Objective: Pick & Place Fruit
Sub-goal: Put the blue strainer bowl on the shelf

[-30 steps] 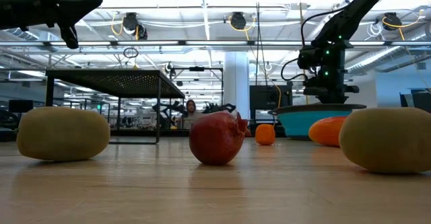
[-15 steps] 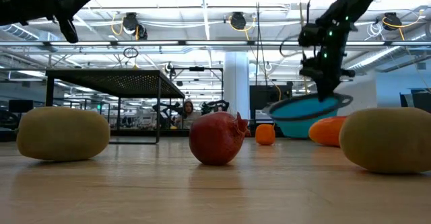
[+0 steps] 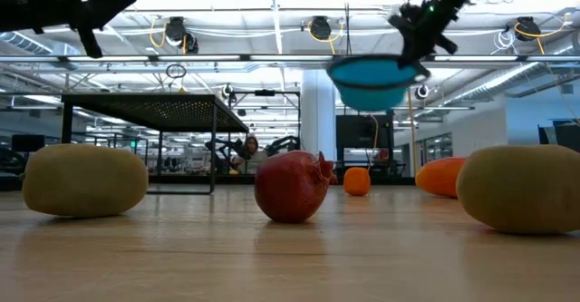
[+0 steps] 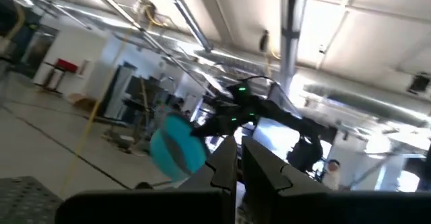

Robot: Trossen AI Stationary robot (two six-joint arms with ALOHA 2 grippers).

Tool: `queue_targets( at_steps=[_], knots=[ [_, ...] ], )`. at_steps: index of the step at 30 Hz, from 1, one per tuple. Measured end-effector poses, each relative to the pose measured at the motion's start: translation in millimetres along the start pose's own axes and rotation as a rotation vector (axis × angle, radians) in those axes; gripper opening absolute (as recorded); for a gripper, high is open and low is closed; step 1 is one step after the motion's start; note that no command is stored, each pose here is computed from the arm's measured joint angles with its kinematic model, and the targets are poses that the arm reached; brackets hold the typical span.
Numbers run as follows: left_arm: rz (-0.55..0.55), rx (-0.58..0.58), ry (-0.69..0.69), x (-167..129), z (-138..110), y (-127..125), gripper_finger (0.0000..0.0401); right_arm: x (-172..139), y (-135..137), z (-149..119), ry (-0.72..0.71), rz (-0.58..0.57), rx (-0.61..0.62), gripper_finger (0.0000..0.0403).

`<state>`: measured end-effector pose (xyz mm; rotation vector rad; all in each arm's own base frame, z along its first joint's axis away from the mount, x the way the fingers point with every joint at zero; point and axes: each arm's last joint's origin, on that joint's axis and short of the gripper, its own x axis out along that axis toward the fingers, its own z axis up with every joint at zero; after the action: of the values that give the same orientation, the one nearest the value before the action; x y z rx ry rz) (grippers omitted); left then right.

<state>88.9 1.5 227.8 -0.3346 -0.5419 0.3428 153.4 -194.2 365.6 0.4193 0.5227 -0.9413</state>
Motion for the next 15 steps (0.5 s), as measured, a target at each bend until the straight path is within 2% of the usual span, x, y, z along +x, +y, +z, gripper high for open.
queue_targets(
  at_steps=[7,11,15],
  knots=[
    [0.119,0.083,0.035,22,4,-11,0.0021,-7,35,19,-0.226,0.151,-0.031,0.0010],
    [0.177,0.192,0.067,44,11,-24,0.0021,-9,53,26,-0.326,0.225,-0.031,0.0010],
    [0.220,0.319,0.107,70,16,-39,0.0021,-8,66,31,-0.397,0.252,-0.045,0.0010]
  ],
)
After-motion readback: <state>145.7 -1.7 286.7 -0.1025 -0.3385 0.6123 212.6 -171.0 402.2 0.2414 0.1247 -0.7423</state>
